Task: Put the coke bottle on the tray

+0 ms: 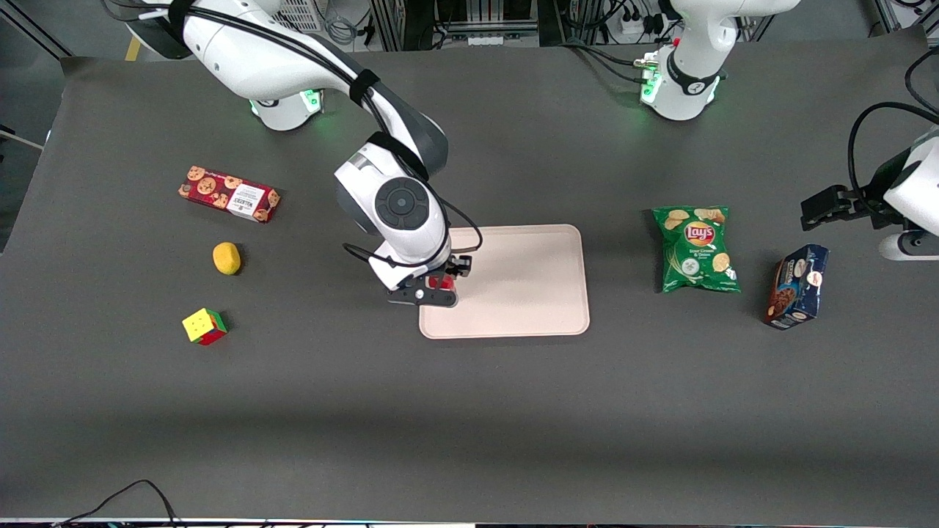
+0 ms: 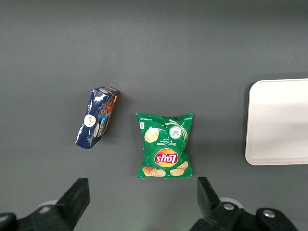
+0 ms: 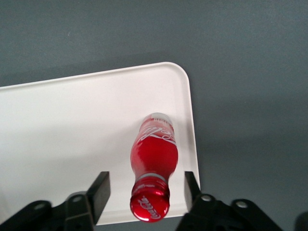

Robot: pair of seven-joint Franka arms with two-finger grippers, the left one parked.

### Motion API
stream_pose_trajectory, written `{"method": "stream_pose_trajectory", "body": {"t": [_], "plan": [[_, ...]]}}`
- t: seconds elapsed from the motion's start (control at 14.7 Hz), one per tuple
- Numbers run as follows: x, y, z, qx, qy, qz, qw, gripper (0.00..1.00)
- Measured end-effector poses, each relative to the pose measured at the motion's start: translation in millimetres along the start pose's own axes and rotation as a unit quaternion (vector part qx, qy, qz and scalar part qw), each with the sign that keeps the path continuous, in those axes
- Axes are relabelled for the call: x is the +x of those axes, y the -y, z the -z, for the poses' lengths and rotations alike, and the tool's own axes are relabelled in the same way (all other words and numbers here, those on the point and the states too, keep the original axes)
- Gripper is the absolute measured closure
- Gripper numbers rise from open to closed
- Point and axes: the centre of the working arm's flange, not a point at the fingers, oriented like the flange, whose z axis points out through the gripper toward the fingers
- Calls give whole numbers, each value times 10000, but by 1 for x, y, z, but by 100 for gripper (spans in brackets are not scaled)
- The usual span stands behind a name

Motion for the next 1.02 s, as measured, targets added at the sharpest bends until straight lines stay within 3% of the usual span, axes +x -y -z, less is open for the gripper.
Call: {"method": "stream_pose_trajectory", "body": {"t": [0.2, 0.27, 0.55, 0.82, 1.02], "plan": [[2, -2, 9, 47, -63, -43, 10000, 3], [7, -6, 20, 93, -130, -93, 9998, 0], [37, -68, 101, 367, -491, -392, 9973, 0], [39, -149, 156, 283, -773, -273, 9962, 0], [37, -214, 178, 195, -856, -159, 9960, 0]]}}
